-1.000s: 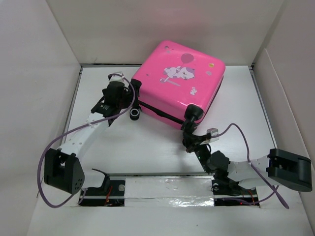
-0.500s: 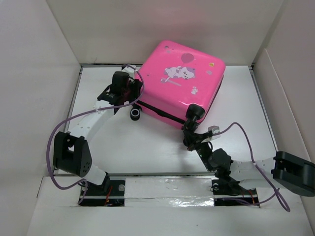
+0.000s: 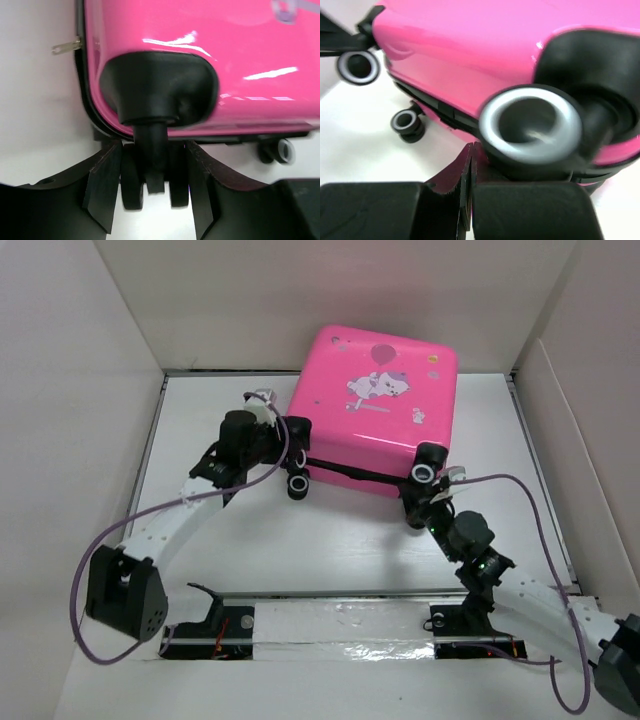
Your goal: Pack the luggage
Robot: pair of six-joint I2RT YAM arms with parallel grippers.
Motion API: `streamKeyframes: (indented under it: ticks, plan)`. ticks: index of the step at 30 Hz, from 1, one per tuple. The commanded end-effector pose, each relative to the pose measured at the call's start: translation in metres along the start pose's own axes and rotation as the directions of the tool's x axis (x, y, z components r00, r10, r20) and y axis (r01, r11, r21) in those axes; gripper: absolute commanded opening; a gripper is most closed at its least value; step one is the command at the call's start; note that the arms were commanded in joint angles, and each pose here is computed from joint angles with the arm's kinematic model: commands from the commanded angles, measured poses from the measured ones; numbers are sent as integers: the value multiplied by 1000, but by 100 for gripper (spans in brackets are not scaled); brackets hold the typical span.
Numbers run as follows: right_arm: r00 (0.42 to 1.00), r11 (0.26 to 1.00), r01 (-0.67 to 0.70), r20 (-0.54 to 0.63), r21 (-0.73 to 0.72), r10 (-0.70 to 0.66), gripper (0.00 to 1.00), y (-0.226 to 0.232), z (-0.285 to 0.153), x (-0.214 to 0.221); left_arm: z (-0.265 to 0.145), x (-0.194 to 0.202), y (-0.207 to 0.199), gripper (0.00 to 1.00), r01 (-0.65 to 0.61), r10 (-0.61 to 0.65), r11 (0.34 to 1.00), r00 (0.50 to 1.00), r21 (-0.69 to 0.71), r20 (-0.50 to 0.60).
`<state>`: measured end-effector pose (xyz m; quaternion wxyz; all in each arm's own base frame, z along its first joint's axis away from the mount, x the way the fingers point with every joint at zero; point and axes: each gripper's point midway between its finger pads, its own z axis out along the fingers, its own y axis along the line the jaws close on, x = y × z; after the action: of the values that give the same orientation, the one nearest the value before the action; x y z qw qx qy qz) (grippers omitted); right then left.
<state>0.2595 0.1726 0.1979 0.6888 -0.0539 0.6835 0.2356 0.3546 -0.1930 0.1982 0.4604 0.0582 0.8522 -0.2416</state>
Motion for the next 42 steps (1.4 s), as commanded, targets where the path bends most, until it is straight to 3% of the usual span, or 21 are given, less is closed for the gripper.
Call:
streamKeyframes:
  ticks: [1,2,6,9,10,11,12,13,18,20,21,24,29,36,42]
  plan:
    - [993,993,110,-36,-41,-112,0,-5,4,-29,-40,29,-46,0,148,-139,965,989,218,-57]
    - [991,990,116,-62,-76,-121,2,-2,3,-26,-41,40,-47,0,164,-154,956,986,245,-57]
    - [985,989,118,-119,-85,-127,38,-9,-8,-19,-49,55,-51,0,231,-229,926,973,298,-43]
    - [995,992,55,-81,-113,-64,49,-6,-30,-10,-48,61,-52,0,240,-241,913,970,330,-37]
    - [997,991,39,-66,-126,-47,46,-4,-35,-6,-48,62,-53,0,240,-241,912,970,334,-37]
    - [999,991,26,-38,-134,-31,36,-5,-42,-1,-48,61,-52,0,236,-241,912,970,337,-26]
    - [999,993,22,-39,-115,-27,8,-9,-45,4,-48,59,-52,0,232,-240,913,971,336,-18]
    - [999,995,0,-40,-100,-4,0,-12,-47,9,-50,56,-53,0,227,-239,912,971,341,-6]
    - [996,995,-19,-85,96,27,2,-49,-47,31,-56,46,-60,0,222,-253,897,967,383,30]
    - [996,989,-25,-82,145,37,20,-59,-45,31,-59,46,-62,0,228,-262,890,964,396,35]
    - [997,989,-31,-63,143,40,39,-57,-42,26,-59,46,-62,0,228,-265,888,964,398,38]
    - [997,978,-40,-51,204,51,52,-70,-35,22,-61,47,-63,0,233,-272,883,961,408,41]
    - [996,963,-30,-75,269,52,52,-89,-24,36,-63,47,-65,0,238,-285,873,957,425,48]
    - [1000,972,15,18,235,-20,41,-89,-8,14,-63,47,-67,0,242,-288,867,957,436,41]
    - [999,973,36,26,226,-44,37,-90,2,15,-61,48,-67,0,248,-292,864,956,439,36]
